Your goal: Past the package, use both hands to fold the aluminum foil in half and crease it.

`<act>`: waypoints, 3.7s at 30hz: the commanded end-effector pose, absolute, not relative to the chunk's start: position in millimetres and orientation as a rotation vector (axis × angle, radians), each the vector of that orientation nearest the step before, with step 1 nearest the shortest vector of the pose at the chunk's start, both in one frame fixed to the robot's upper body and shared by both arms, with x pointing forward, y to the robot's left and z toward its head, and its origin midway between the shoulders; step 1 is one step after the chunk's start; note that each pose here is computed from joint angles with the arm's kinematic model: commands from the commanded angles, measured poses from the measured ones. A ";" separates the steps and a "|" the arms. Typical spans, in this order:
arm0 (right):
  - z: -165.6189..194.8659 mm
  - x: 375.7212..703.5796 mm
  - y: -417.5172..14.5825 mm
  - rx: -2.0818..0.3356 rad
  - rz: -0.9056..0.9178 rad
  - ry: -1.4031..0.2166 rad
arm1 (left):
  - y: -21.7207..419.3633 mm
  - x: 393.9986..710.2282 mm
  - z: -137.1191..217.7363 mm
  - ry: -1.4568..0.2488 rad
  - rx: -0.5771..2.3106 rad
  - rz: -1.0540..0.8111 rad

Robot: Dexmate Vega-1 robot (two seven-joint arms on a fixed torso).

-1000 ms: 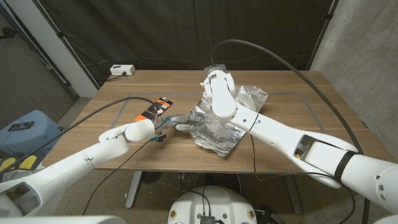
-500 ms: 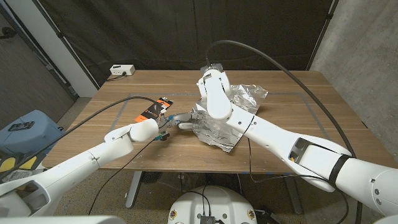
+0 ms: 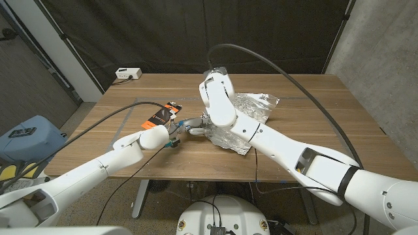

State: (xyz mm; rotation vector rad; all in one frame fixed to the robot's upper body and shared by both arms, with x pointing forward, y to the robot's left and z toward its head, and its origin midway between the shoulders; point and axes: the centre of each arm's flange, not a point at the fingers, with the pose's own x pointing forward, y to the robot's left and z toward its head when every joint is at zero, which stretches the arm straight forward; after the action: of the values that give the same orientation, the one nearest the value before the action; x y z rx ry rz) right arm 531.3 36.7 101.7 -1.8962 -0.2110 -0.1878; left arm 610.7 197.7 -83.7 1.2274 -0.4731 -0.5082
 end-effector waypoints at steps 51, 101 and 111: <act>87.7 573.7 40.7 -1.874 -0.097 -0.046 | 210.6 557.4 -21.3 -0.603 1.062 -0.436; 98.4 570.7 39.3 -1.696 0.123 -0.039 | 224.6 536.5 -22.3 -0.683 1.066 -0.349; 119.3 550.1 31.0 -1.670 0.079 -0.135 | 202.1 560.5 -29.0 -0.737 1.191 -0.314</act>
State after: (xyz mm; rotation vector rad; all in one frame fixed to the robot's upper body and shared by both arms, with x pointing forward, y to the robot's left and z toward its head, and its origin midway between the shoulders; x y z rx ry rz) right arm 567.3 37.3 101.5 -1.6970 -0.0565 0.0958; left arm 541.6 221.6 -22.7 1.0670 -0.6733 -0.3464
